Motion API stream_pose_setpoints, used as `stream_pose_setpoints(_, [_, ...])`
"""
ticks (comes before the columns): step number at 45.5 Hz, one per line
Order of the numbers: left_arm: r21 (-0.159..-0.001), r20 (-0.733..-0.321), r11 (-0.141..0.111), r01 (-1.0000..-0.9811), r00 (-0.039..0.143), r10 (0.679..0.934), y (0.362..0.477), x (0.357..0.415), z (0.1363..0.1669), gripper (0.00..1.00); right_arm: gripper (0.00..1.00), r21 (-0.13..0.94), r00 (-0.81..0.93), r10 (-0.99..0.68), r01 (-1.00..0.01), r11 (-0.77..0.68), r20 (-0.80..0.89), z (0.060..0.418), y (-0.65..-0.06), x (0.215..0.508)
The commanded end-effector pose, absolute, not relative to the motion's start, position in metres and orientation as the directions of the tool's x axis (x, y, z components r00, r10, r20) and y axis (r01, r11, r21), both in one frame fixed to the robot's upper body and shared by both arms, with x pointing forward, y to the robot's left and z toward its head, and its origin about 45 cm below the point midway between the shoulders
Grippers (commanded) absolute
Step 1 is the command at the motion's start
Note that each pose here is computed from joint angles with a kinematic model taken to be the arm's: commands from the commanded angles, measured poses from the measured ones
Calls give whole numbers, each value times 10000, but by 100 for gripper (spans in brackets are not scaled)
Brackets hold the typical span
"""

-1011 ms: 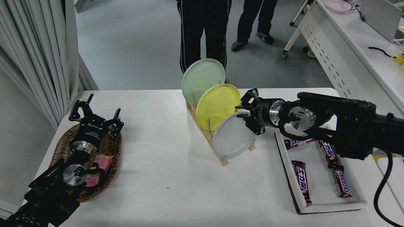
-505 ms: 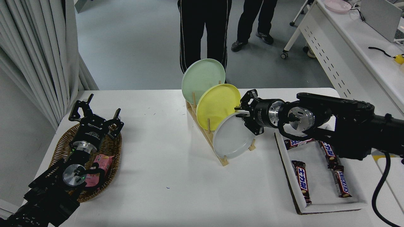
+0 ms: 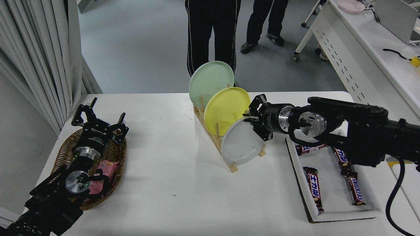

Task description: Place the plate on the table

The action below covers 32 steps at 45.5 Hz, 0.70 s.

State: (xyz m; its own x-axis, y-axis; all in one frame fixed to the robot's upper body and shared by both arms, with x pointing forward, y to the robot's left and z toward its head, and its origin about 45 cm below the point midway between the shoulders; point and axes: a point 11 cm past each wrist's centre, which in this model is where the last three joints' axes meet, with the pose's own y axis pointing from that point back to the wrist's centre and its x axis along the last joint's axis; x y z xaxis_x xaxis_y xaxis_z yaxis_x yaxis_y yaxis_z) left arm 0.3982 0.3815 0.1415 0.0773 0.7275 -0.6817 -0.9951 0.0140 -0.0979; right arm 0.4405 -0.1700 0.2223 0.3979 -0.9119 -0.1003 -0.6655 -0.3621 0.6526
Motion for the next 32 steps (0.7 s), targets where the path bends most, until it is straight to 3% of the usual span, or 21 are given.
stream_pose_setpoints(1, [-985,-6819,146,-9950,782,7273,3813,3982,1417,100,13,6511,3996,-9112,-6661,-3637,-1002,2224,-1689,4406])
stream_pose_setpoints(32, [-974,-6816,137,-9952,767,7277,3816,3981,1413,100,5,6525,4054,-9086,-6624,-3681,-1011,2217,-1659,4398])
